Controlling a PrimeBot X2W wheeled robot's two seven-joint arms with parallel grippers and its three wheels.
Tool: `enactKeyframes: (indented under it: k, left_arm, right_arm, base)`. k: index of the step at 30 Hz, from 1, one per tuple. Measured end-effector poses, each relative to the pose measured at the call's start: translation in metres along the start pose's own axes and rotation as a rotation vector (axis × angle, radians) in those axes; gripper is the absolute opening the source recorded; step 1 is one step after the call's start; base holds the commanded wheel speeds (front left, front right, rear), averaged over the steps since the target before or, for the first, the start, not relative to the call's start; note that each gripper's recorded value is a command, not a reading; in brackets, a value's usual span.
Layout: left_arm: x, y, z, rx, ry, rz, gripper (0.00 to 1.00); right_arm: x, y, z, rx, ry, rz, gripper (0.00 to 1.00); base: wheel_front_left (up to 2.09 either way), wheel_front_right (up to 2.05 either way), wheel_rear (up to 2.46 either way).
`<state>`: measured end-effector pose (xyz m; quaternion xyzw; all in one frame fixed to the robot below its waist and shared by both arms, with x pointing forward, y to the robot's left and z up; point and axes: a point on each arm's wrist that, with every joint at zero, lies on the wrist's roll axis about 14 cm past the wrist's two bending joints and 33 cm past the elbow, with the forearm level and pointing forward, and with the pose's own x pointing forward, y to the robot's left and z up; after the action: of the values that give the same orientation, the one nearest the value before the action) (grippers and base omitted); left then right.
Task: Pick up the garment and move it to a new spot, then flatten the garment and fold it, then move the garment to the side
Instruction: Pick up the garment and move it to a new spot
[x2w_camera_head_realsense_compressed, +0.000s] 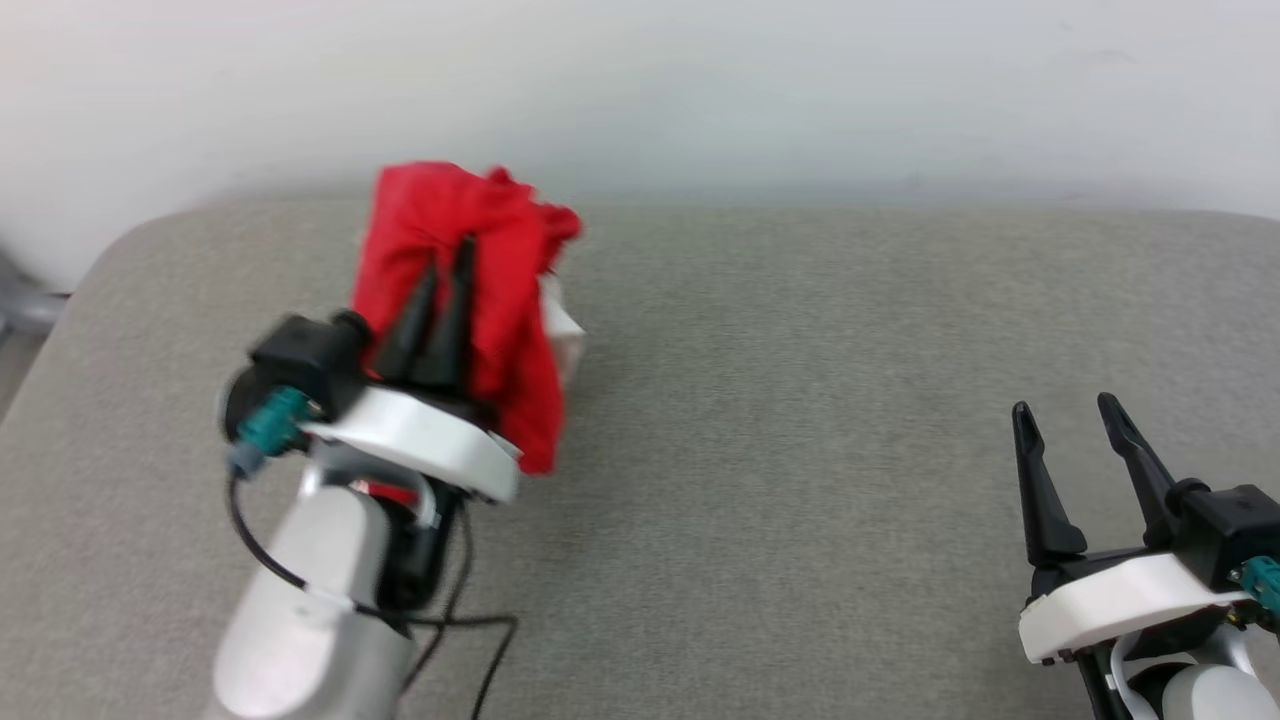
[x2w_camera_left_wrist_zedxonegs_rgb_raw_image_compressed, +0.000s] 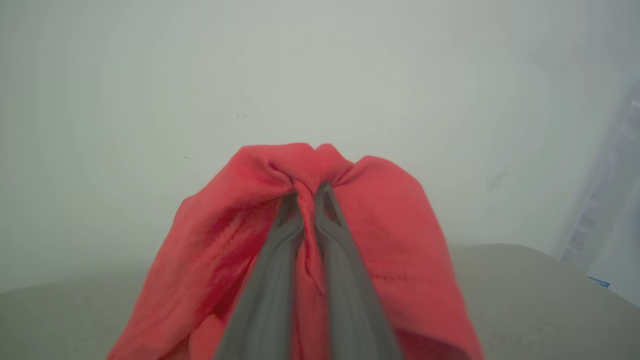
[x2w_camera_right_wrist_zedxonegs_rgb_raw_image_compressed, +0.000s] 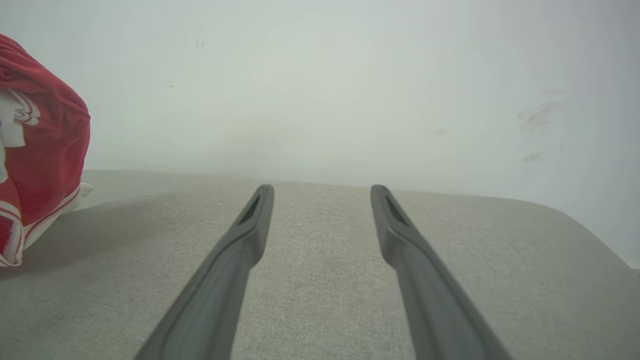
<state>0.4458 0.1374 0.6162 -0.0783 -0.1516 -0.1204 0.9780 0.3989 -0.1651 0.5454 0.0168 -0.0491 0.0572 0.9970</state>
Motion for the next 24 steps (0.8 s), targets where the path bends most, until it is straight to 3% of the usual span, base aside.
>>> enactKeyframes:
  k: [5, 10, 24]
  left_arm:
    - [-0.003, -0.078, -0.014, -0.082, 0.034, -0.197, 0.00]
    - [-0.015, -0.132, -0.048, -0.129, 0.144, -0.359, 0.00]
    - [-0.083, -0.201, -0.163, -0.199, 0.517, -0.624, 0.00]
  right_arm:
    - [-0.014, -0.024, 0.004, -0.014, -0.002, -0.074, 1.00]
    - [-0.015, -0.036, -0.006, -0.021, 0.031, -0.105, 1.00]
    - [0.002, -0.050, -0.034, -0.036, 0.096, -0.137, 1.00]
  base:
    - [0.00, 0.00, 0.00]
    - [0.00, 0.00, 0.00]
    - [0.00, 0.00, 0.00]
